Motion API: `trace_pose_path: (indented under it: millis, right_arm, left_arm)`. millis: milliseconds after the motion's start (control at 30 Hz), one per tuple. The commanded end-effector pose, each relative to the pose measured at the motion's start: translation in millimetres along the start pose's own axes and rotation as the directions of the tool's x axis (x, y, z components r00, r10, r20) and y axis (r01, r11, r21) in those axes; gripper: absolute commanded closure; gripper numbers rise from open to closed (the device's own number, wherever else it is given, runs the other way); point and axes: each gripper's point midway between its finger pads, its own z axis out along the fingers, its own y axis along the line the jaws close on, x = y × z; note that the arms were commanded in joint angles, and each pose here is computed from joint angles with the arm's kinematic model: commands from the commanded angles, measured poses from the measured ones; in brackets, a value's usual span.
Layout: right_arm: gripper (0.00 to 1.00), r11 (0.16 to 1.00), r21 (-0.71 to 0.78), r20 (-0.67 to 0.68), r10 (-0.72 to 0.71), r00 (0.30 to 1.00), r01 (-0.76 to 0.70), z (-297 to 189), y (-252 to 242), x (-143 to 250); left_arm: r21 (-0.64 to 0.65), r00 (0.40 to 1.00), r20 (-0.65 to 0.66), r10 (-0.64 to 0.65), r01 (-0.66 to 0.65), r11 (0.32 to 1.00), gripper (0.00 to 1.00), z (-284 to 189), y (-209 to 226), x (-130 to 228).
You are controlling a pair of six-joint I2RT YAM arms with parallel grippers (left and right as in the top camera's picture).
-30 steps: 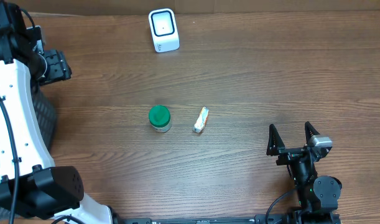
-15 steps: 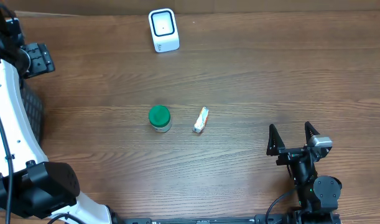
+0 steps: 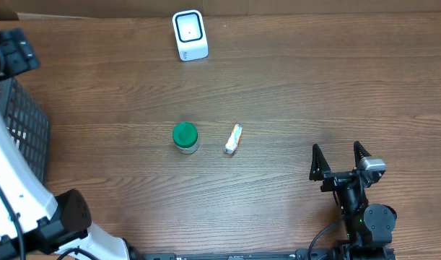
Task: Scan the item barcode
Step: 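Move the left gripper back down into the basket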
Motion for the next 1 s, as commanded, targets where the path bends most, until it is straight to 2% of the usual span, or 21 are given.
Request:
trace_pose_path:
  millis: [0, 200, 333, 600, 767, 967]
  right_arm:
    - [0.00, 1.000, 0.004, 0.005, -0.002, 1.000, 0.002, 0, -1, 2]
    - [0.00, 1.000, 0.004, 0.005, -0.002, 1.000, 0.002, 0, -1, 2]
    - [0.00, 1.000, 0.004, 0.005, -0.002, 1.000, 0.002, 0, -1, 2]
    - [0.00, 1.000, 0.004, 0.005, -0.002, 1.000, 0.002, 0, -1, 2]
    - [0.00, 1.000, 0.004, 0.005, -0.002, 1.000, 0.002, 0, -1, 2]
    - [0.00, 1.000, 0.004, 0.005, -0.002, 1.000, 0.002, 0, -1, 2]
  left_arm:
    - [-0.120, 0.976, 0.002, -0.218, 0.216, 0.969, 0.12, -2, 49, 5]
    - [-0.257, 0.896, -0.108, -0.432, 0.394, 0.882, 0.12, 30, 108, 43]
    - [-0.343, 0.838, -0.171, -0.518, 0.442, 0.829, 0.11, 55, 138, 73]
    - [-0.433, 0.758, -0.248, -0.604, 0.471, 0.769, 0.11, 95, 177, 122]
    - [-0.446, 0.749, -0.297, -0.592, 0.439, 0.780, 0.11, 119, 186, 147]
    - [-0.408, 0.788, -0.361, -0.499, 0.348, 0.844, 0.14, 151, 184, 168]
